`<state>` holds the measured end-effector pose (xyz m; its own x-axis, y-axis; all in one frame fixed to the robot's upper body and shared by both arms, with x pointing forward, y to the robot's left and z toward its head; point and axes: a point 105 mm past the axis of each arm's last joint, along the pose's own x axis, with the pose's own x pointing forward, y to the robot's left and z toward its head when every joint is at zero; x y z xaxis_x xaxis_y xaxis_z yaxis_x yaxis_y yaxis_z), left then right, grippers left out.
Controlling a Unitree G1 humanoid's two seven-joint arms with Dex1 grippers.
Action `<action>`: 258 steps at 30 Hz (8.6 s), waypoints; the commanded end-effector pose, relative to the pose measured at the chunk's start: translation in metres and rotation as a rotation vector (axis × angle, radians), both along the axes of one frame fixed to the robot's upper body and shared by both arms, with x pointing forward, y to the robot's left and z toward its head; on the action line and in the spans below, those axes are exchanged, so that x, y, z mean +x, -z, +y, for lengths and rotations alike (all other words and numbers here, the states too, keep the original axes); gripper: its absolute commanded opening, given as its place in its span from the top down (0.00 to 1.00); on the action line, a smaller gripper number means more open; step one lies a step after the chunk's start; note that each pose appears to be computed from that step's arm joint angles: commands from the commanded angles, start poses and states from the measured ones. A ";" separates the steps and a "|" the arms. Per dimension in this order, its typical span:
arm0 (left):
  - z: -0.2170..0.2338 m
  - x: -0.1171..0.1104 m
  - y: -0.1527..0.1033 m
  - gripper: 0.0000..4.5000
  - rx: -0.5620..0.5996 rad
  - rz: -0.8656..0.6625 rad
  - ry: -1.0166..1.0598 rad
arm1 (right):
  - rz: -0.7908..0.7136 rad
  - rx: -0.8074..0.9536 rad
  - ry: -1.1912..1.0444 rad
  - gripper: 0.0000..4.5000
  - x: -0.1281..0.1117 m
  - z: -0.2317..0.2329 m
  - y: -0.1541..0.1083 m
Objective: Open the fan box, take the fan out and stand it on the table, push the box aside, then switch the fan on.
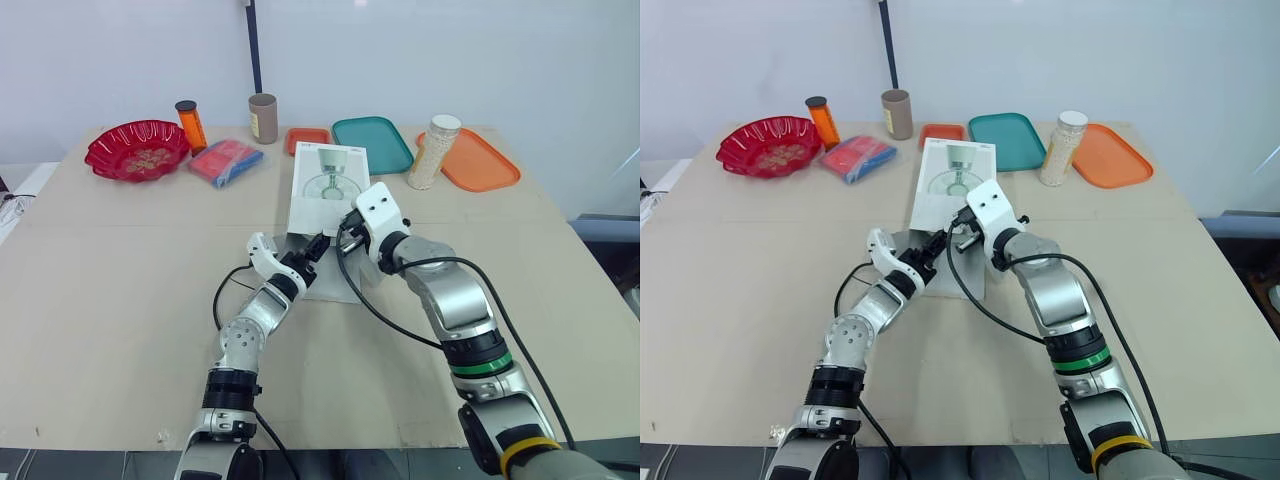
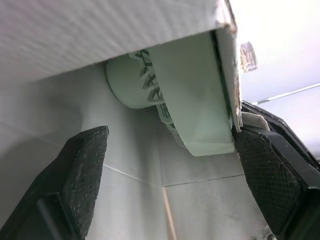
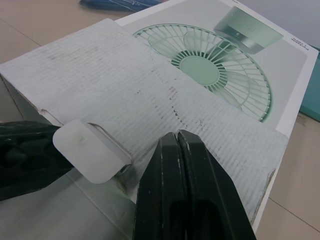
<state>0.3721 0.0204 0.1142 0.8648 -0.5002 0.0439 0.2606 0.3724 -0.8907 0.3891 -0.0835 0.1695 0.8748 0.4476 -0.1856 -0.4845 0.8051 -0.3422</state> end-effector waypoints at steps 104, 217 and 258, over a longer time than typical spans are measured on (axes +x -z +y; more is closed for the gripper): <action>0.062 -0.058 -0.029 0.02 -0.067 0.014 0.029 | 0.042 0.024 0.049 1.00 0.005 0.005 0.007; 0.112 -0.188 0.038 0.63 -0.031 0.414 0.118 | 0.066 0.026 0.065 1.00 0.010 0.028 0.001; 0.222 -0.224 0.067 0.00 0.093 0.346 0.061 | 0.063 0.039 0.063 1.00 0.009 0.037 0.002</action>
<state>0.1567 0.2020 0.0611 0.7495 -0.6429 -0.1581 0.0781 0.3230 -0.9432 0.3970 -0.0451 0.1753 0.8899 0.4128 -0.1941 -0.4534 0.8472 -0.2770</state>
